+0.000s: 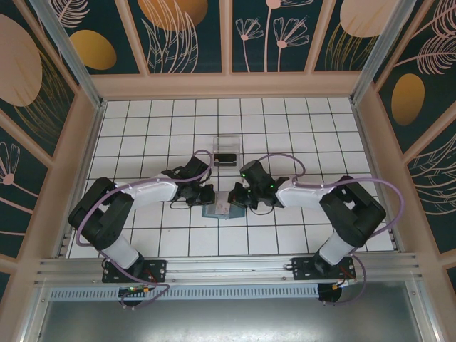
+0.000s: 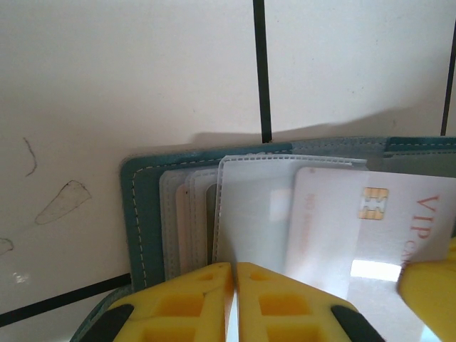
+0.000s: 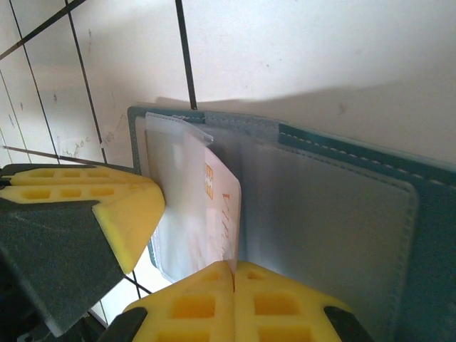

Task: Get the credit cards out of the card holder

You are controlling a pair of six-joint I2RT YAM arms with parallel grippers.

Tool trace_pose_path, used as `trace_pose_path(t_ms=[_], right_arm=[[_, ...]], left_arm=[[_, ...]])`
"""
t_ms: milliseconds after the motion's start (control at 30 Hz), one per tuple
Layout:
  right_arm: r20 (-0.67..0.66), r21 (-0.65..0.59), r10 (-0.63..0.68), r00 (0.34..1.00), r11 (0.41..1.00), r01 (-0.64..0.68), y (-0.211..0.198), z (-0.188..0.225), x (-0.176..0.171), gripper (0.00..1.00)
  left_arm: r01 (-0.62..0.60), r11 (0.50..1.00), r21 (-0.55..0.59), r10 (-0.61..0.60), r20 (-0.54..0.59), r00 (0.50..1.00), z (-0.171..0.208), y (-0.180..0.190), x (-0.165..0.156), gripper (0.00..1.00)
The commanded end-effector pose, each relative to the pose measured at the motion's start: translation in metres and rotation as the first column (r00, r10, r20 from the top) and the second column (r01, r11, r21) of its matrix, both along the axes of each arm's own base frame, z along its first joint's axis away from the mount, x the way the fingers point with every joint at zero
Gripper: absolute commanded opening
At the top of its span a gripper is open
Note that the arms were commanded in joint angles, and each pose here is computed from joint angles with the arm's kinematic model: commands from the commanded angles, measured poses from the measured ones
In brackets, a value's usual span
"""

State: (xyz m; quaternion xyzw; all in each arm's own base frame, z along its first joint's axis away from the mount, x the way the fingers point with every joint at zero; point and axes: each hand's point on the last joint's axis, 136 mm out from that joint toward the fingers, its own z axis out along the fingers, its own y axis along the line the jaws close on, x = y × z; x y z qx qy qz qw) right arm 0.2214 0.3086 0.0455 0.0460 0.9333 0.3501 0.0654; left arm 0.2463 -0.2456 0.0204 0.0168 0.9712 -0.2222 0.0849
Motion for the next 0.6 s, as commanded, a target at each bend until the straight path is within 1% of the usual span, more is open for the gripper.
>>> trace_pose_path(t_ms=[0,200,400,567], right_arm=[[0.016,-0.093,-0.013,1.0,0.996,0.014,-0.024,-0.007,-0.004,0.05],[0.073,-0.123,-0.017,0.997,0.992,0.026,-0.035,0.008,-0.002,0.05],[0.162,-0.114,-0.011,0.987,0.993,0.03,-0.039,0.031,0.005,0.05],[0.256,-0.143,0.042,0.966,0.99,-0.005,-0.043,0.048,0.012,0.04]], left_arm=[[-0.002,0.989,0.15,0.013,-0.068,0.998,-0.024,0.031,-0.02,0.13],[-0.01,0.991,0.136,0.018,-0.061,0.998,-0.019,0.03,-0.021,0.12],[-0.019,0.994,0.111,0.024,-0.046,0.999,-0.011,0.027,-0.019,0.13],[-0.038,0.996,0.076,0.04,-0.024,0.999,-0.001,0.023,-0.016,0.15]])
